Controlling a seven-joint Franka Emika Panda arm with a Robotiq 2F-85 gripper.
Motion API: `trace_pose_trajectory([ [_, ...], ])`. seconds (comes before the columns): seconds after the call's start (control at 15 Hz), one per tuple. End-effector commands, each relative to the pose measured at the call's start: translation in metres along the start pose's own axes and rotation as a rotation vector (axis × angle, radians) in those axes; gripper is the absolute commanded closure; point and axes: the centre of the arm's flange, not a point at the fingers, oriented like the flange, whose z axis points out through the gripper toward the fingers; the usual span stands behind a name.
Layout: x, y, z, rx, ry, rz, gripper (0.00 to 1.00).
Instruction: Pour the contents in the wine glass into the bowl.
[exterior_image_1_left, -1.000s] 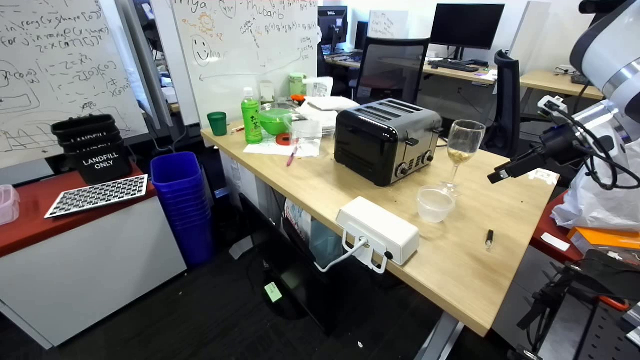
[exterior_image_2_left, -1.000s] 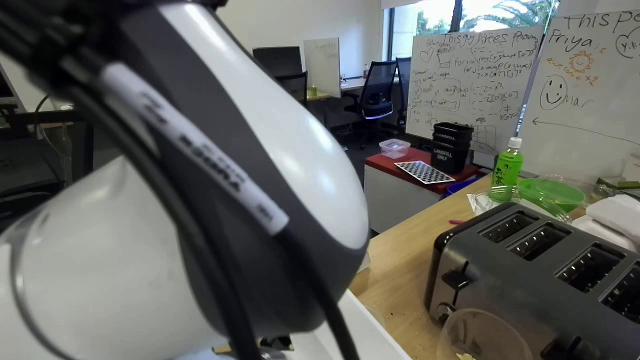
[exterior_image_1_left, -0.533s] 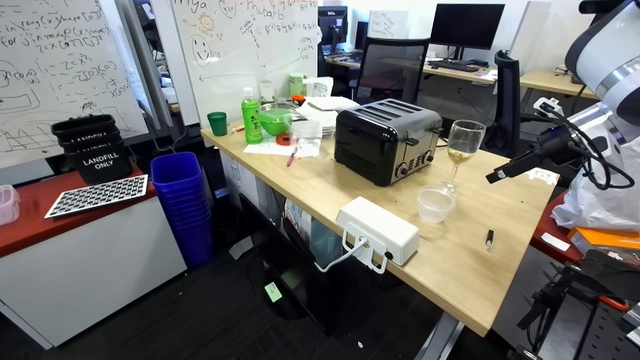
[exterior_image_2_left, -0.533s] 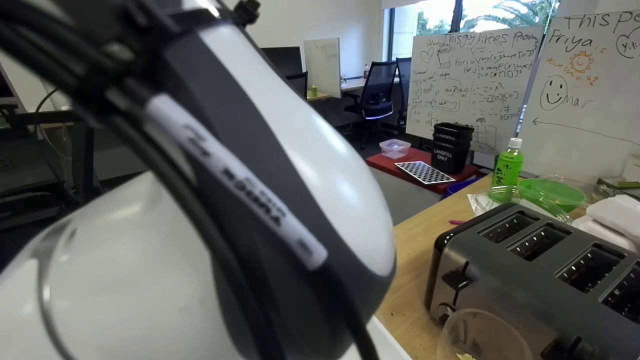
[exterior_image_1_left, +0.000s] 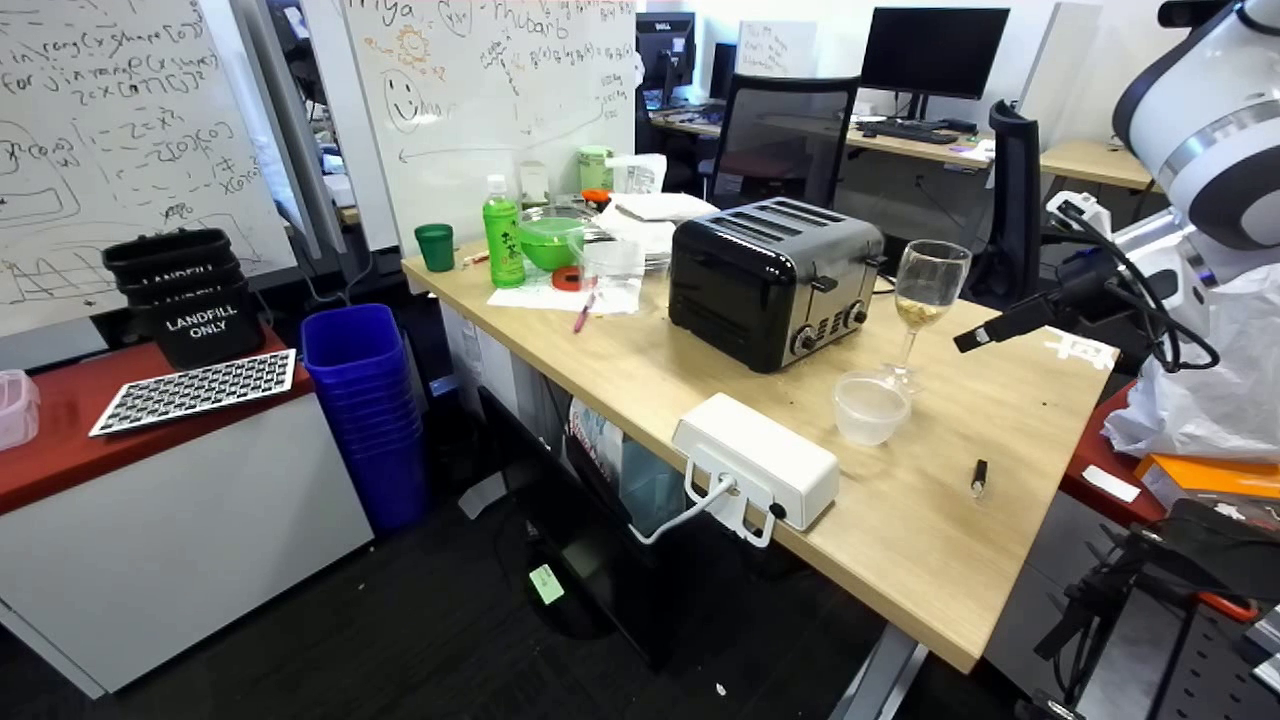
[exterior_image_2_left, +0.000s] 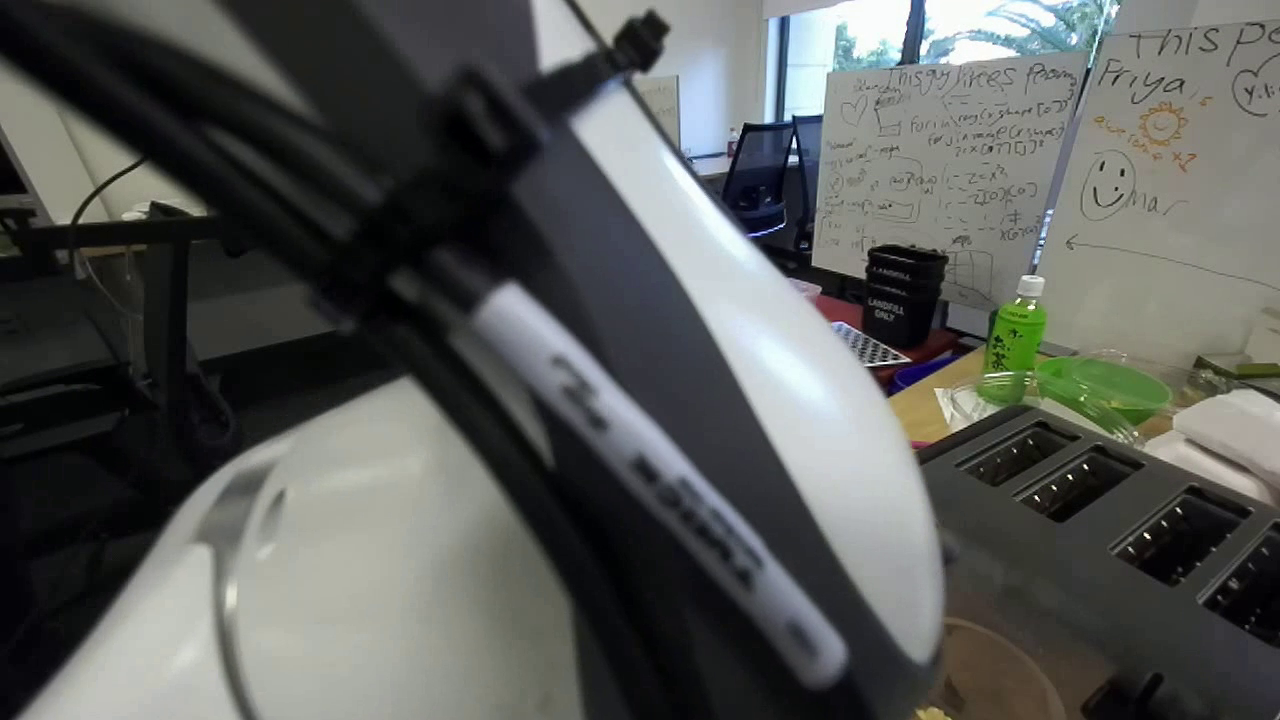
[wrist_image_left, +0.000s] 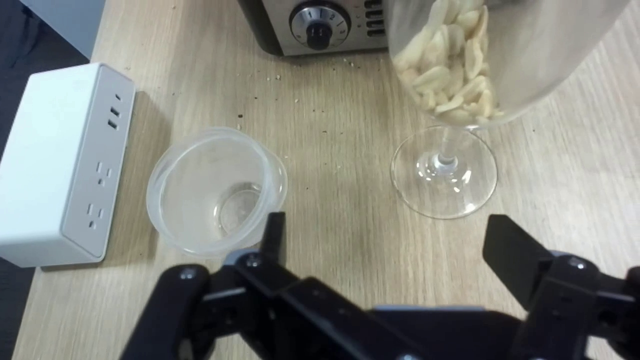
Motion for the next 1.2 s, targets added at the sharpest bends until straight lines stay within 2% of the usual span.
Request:
trace_pose_trajectory([
  [0.0,0.002,-0.013,0.022,0.013,-0.026,-0.004,0.0],
  [1.13,-0.006,-0.04,0.069,0.022,-0.081,0.06,0.0],
])
